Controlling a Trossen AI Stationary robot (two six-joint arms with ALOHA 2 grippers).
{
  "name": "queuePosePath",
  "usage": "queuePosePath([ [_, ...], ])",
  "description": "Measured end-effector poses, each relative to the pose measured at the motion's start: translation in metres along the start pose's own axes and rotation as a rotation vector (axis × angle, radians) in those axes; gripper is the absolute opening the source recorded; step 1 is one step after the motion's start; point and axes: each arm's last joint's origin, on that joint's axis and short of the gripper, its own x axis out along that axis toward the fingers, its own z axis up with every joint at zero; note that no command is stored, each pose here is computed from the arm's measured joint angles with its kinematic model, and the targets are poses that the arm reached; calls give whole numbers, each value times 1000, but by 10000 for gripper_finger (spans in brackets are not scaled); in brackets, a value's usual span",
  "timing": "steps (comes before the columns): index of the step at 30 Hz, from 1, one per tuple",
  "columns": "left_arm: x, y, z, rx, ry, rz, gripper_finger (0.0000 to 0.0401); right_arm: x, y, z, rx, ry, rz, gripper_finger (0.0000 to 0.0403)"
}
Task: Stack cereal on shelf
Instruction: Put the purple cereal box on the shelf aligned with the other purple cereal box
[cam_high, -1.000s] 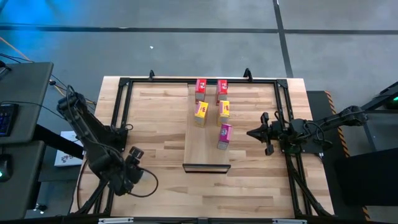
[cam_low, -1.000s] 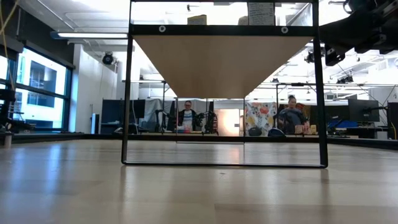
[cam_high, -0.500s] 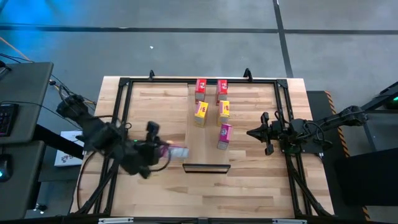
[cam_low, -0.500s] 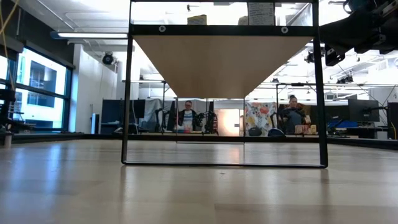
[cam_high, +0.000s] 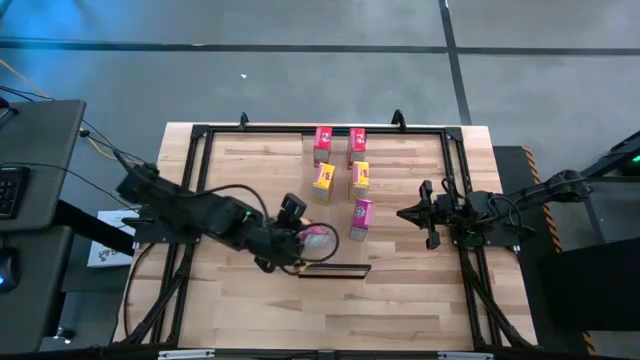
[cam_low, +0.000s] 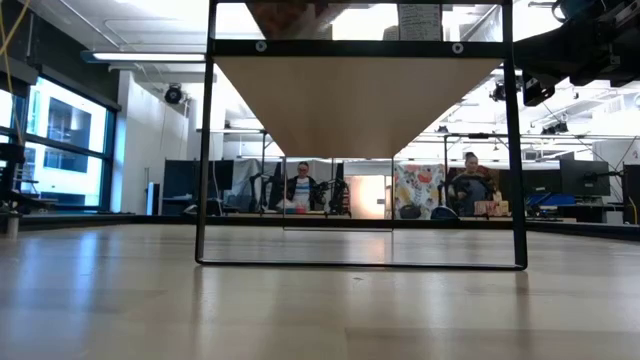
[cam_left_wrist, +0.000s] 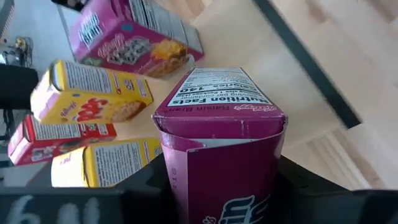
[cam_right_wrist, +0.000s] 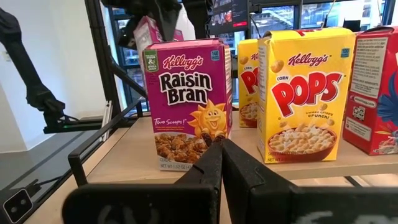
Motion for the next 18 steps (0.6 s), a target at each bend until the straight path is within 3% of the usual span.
queuePosePath([
  [7,10,9,-4,-17,32,-3,142,0,0,0,0,0,0,0],
  [18,26,13,-7,-12,39,-122,142,0,0,0,1,-1,0,0],
])
